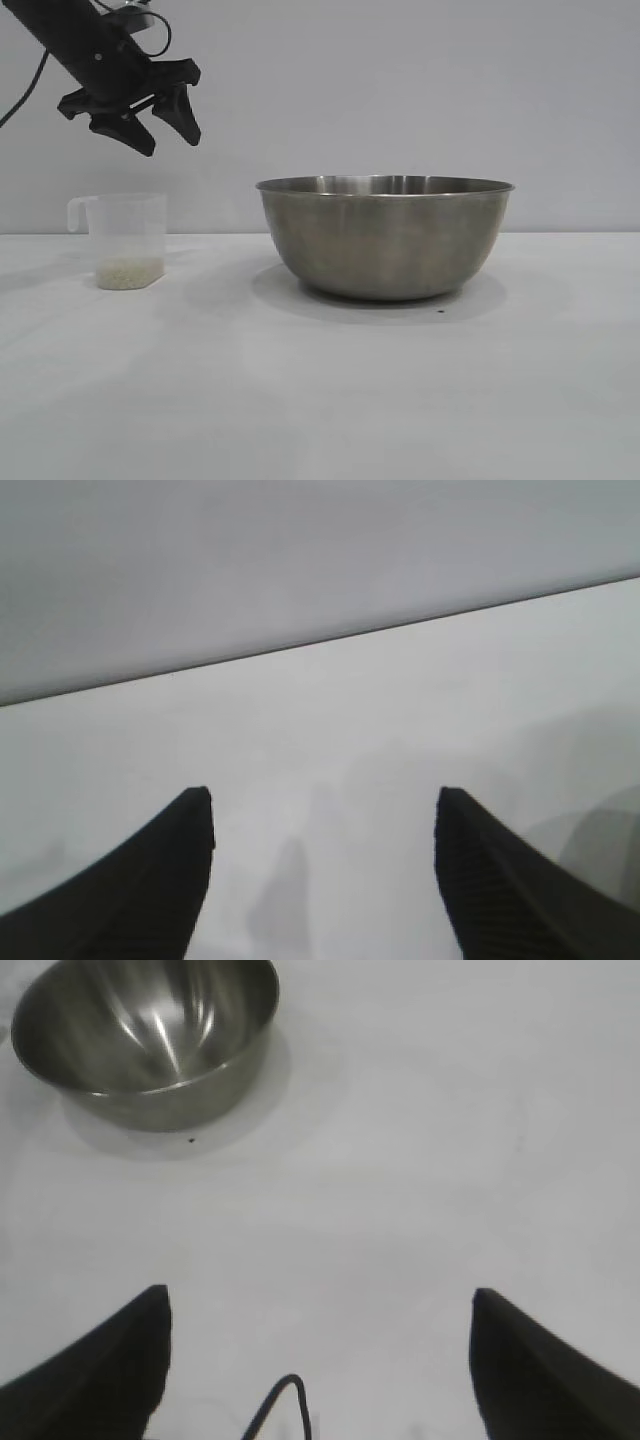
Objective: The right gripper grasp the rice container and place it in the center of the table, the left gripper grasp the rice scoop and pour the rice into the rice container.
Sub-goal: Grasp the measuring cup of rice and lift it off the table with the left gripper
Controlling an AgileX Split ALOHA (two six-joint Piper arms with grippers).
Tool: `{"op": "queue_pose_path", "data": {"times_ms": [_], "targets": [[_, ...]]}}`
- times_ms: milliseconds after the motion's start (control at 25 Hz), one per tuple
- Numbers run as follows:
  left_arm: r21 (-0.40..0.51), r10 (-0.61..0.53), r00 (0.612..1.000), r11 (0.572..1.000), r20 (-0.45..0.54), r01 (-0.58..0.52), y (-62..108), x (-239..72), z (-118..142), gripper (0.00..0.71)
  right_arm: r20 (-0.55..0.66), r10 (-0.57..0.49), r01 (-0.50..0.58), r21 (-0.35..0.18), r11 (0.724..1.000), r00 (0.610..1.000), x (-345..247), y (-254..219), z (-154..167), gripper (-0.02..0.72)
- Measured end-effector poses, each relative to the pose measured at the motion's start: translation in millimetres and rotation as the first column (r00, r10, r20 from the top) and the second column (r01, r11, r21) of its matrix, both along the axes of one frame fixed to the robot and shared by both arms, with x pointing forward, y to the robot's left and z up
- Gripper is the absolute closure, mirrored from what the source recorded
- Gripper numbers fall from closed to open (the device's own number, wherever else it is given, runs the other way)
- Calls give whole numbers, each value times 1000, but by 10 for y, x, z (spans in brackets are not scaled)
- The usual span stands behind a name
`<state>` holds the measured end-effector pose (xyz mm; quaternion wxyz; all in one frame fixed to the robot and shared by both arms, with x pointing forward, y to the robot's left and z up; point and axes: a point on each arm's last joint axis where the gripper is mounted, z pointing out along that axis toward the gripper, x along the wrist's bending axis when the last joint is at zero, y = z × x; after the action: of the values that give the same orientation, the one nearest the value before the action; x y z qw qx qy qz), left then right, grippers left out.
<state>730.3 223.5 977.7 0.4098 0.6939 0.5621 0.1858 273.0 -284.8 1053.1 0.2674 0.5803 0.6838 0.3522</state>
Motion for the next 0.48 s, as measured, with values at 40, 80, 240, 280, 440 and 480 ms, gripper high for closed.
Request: {"op": "queue_pose_path", "data": {"times_ms": [40,80,240,280,440,480], "targets": [[-2,1,1000,1000,0,-1,-1,0,0,252,-6,-15,15,-5,1000,1000,-46,-15,-8,178],[-2,1,1000,1000,0,-1,-1,0,0,252,-20,-27,27,-16,1000,999,-101,-32,-25,178],[-2,1,1000,1000,0,-1,-1,0,0,252,3,-73,73,-37,997,997,-292,-87,-58,178],[-2,1,1000,1000,0,-1,-1,0,0,252,31,-80,81,-33,996,996,-334,-94,-56,178],[6,-5,1000,1000,4,5,-1,0,0,252,104,-94,98,-36,995,990,-460,-118,-69,178],[12,-11,1000,1000,7,11,-1,0,0,252,109,-97,102,-37,994,989,-467,-122,-69,178]]}}
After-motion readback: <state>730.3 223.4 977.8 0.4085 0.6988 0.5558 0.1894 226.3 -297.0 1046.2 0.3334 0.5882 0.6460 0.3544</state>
